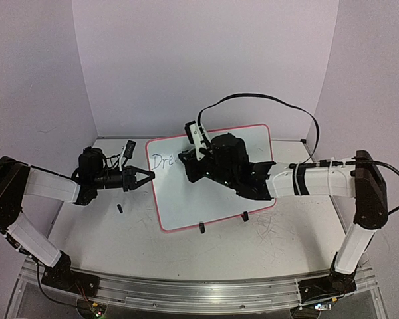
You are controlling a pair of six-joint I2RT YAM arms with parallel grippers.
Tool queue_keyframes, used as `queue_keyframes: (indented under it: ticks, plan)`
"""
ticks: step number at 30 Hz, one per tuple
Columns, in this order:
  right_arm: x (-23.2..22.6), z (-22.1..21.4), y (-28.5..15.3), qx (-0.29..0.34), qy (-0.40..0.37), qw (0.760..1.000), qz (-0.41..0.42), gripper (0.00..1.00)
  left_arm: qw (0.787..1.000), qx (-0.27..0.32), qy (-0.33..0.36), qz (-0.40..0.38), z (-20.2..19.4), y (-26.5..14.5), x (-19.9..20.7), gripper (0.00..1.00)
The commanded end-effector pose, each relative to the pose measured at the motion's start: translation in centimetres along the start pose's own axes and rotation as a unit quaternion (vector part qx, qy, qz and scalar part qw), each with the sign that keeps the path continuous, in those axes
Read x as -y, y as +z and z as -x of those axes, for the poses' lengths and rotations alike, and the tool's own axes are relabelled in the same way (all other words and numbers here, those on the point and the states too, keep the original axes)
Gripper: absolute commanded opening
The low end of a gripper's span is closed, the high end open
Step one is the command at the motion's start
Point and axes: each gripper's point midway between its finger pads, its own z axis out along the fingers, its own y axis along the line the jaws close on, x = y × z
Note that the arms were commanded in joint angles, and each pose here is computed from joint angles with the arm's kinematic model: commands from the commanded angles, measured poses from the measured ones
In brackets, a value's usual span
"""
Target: Write a sentence on the whiteboard
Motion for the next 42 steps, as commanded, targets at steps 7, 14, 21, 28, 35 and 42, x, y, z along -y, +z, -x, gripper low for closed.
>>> queue_keyframes:
  ticks: [7, 14, 21, 28, 35, 42]
  plan:
    - [0.8, 3.4, -1.1, 0.039, 0.014, 0.998, 0.040, 0.00, 0.998, 0.016, 0.053, -0.004, 1.8, 0.2, 0.8, 0.00]
    - [1.3, 2.7, 0.0, 0.036, 0.010, 0.999, 0.021, 0.00, 0.998, 0.016, 0.053, -0.005, 1.9, 0.2, 0.8, 0.00]
    - [1.8, 2.8, 0.2, 0.042, 0.015, 0.999, 0.007, 0.00, 0.998, 0.016, 0.053, -0.005, 1.9, 0.3, 0.8, 0.00]
    - [2.1, 2.8, 0.4, 0.044, 0.019, 0.999, -0.006, 0.00, 0.998, 0.016, 0.054, -0.005, 1.9, 0.2, 0.8, 0.00]
    - [1.6, 2.9, 0.9, 0.045, 0.016, 0.999, 0.005, 0.00, 0.998, 0.017, 0.056, -0.005, 1.9, 0.2, 0.8, 0.00]
    - [0.8, 1.8, 1.1, 0.031, 0.013, 0.999, 0.015, 0.00, 0.998, 0.017, 0.056, -0.005, 1.9, 0.2, 0.8, 0.00]
